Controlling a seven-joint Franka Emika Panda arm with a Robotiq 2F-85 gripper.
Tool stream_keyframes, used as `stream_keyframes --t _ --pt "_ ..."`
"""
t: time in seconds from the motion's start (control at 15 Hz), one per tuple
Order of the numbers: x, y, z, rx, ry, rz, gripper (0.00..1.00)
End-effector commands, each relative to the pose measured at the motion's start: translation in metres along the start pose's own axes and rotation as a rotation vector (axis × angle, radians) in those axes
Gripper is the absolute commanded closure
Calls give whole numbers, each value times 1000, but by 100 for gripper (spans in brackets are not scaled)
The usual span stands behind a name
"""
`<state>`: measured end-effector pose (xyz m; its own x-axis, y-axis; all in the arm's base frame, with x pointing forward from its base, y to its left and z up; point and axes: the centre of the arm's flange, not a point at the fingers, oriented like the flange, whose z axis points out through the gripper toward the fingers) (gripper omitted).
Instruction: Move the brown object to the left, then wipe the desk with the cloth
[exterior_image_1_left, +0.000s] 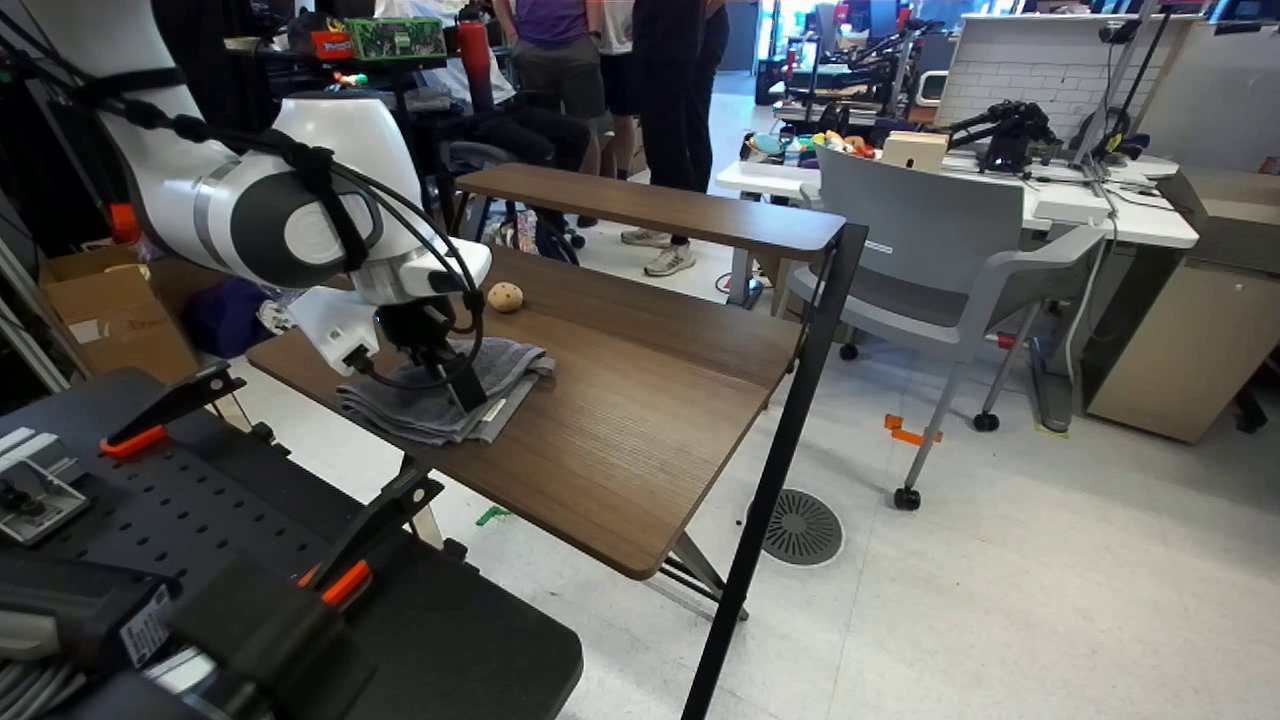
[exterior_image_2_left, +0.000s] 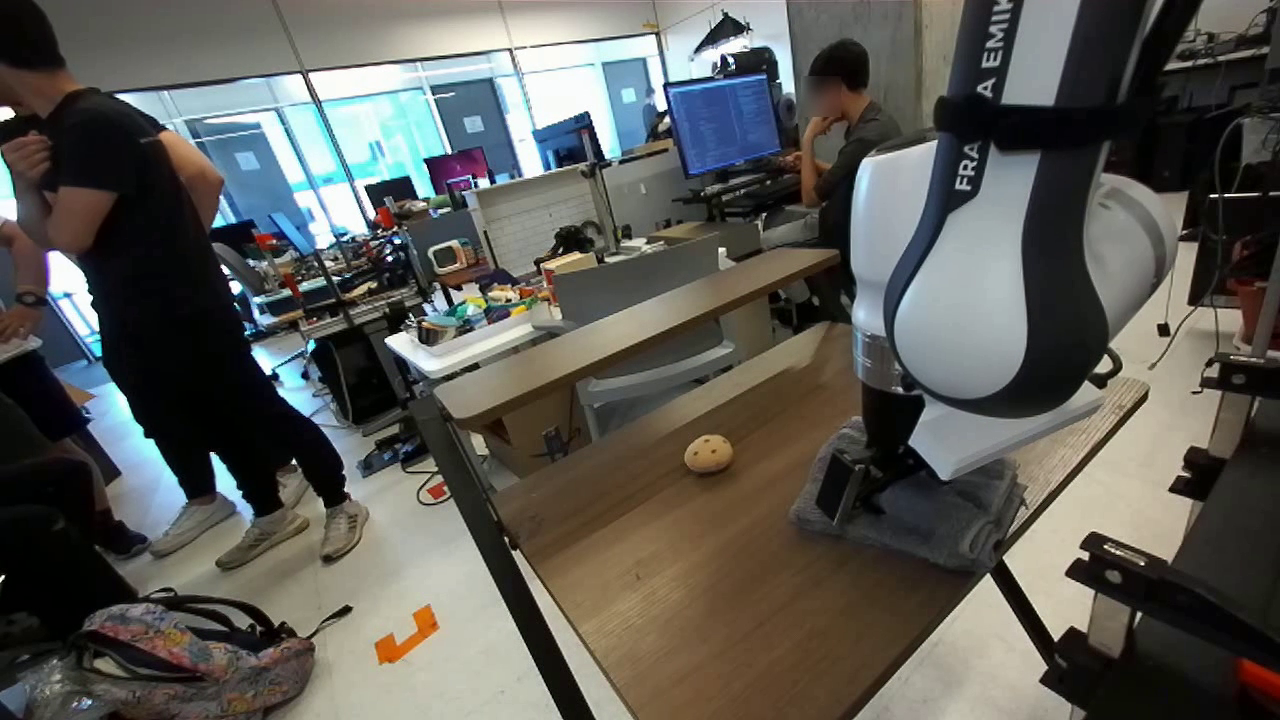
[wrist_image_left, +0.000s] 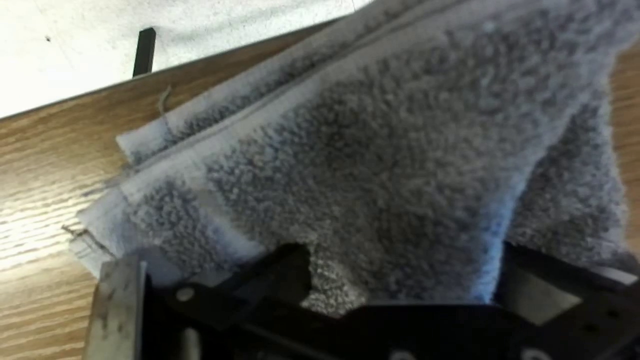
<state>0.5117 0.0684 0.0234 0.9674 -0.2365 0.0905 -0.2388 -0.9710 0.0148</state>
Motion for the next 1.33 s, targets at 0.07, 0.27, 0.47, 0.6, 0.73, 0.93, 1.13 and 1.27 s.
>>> stream_keyframes --t 0.07,0.27,0.47,0.6,0.73,0.93,1.13,1.27 --pt "-12 21 -39 37 21 -17 0" --pt "-22 31 -58 80 53 -26 0" --pt "-25 33 -64 88 65 -30 0" --pt "-25 33 -64 90 65 -33 0" --pt "-24 34 -64 41 52 -46 0" --pt "-1 3 -9 14 21 -8 0" --pt "-1 6 -18 19 21 -2 0" --pt "-8 6 -28 39 43 -15 0"
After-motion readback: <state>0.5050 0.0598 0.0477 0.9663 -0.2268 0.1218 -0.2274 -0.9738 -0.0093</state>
